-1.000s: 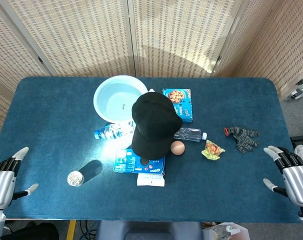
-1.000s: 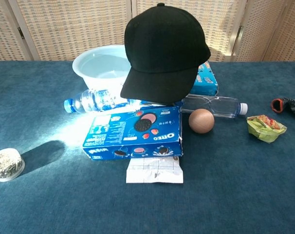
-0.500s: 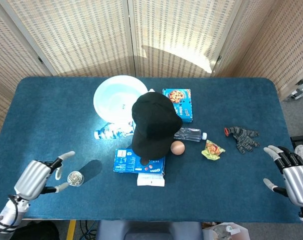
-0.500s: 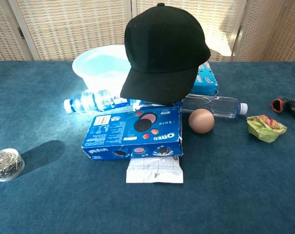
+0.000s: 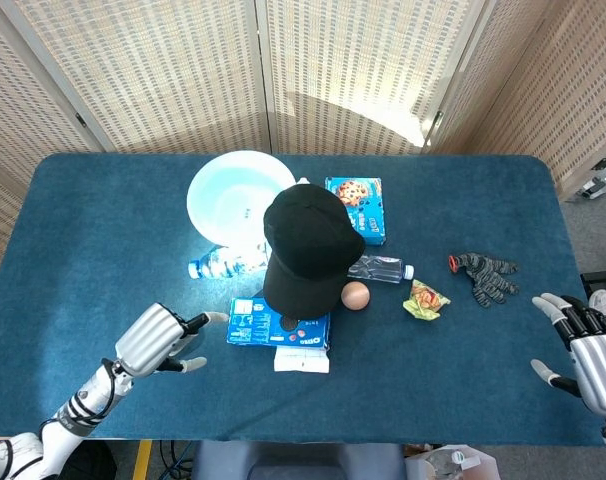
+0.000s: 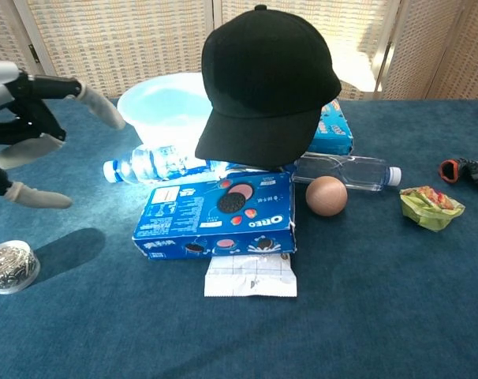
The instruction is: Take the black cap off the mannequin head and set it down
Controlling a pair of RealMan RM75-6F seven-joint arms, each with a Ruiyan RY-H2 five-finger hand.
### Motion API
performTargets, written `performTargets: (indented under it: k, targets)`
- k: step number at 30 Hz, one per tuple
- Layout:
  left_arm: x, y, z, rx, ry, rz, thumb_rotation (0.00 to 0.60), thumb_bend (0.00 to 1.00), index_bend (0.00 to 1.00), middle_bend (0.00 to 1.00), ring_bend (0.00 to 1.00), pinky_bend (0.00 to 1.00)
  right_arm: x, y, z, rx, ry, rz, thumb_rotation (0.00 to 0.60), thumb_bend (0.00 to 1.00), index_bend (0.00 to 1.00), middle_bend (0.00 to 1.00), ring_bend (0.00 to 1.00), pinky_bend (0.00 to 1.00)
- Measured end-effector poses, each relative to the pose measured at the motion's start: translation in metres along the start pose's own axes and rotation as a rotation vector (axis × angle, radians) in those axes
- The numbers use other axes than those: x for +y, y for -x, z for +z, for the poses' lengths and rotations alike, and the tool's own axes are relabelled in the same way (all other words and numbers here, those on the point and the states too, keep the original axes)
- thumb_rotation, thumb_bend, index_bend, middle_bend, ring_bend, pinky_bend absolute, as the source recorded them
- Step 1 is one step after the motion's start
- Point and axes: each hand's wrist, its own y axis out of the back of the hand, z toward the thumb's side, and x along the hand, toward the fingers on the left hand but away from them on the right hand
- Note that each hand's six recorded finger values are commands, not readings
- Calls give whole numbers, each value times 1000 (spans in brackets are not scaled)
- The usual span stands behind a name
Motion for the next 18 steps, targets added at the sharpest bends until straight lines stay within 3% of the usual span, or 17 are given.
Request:
performTargets:
  k: [18]
  targets:
    - [-39, -74, 8, -103, -69, 96, 600, 88, 395, 943, 961, 1000, -2, -4, -8, -31, -4, 10, 600, 76, 208, 214, 147, 280]
